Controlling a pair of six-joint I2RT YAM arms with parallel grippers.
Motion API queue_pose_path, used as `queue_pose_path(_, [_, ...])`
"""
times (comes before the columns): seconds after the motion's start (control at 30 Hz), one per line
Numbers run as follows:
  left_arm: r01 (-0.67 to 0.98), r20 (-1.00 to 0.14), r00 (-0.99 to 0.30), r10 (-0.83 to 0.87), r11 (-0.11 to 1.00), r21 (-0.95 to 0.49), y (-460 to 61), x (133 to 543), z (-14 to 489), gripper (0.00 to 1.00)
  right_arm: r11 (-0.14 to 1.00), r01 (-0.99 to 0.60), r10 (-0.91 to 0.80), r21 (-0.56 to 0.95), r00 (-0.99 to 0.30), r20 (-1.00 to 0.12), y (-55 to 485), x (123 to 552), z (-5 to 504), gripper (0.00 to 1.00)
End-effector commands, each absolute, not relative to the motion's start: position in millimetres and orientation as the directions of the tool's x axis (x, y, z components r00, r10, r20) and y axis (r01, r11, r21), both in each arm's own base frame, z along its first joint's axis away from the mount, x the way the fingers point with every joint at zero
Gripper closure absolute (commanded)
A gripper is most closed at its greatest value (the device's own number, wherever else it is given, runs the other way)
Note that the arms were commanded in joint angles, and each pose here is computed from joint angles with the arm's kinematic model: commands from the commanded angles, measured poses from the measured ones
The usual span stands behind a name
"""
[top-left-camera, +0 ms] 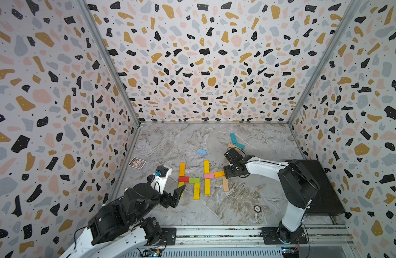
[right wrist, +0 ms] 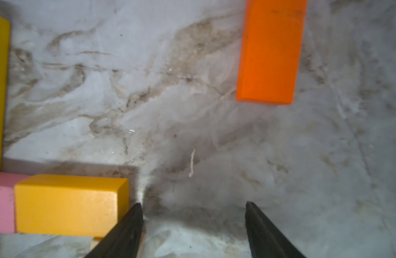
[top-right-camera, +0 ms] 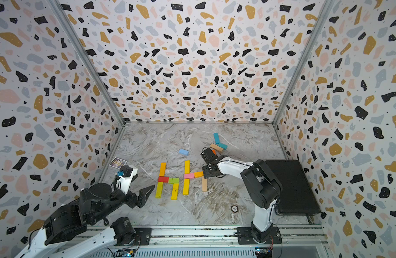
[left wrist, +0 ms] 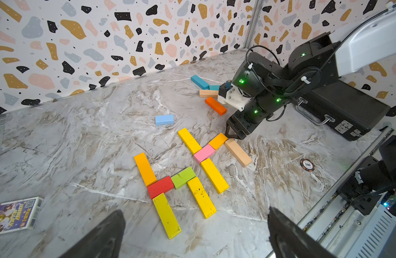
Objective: Assemble the letter h with building blocks
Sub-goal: Assemble the building block at the center of the board.
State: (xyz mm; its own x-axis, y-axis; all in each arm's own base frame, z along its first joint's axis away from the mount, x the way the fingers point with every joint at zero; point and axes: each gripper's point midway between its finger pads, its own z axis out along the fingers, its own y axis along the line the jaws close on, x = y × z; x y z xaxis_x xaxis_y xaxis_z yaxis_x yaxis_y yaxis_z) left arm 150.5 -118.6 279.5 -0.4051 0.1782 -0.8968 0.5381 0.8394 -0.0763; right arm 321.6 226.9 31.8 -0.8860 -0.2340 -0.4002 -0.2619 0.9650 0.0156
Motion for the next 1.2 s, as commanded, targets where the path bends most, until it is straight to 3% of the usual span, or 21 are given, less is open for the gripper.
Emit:
queue_pose_path(0.0, [0.531, -0.907, -0.387, 0.167, 0.845, -0.071, -121, 156, 283, 0.01, 0.981, -0.192, -0.175, -0.014, -0.857, -0.484, 209, 324, 67, 0.25])
queue_pose_path(0.4, [0.527, -0.908, -0.386, 0.164, 0.847, -0.071, -121, 157, 284, 0.01, 0.961, -0.27, -0.23, 0.068, -0.908, -0.349, 200, 269, 41, 0.29])
queue_pose_path(1.17, [0.518, -0.902, -0.396, 0.172, 0.853, -0.065, -121, 160, 281, 0.01, 0.926, -0.367, -0.32, 0.085, -0.886, -0.336, 224, 263, 24, 0.31])
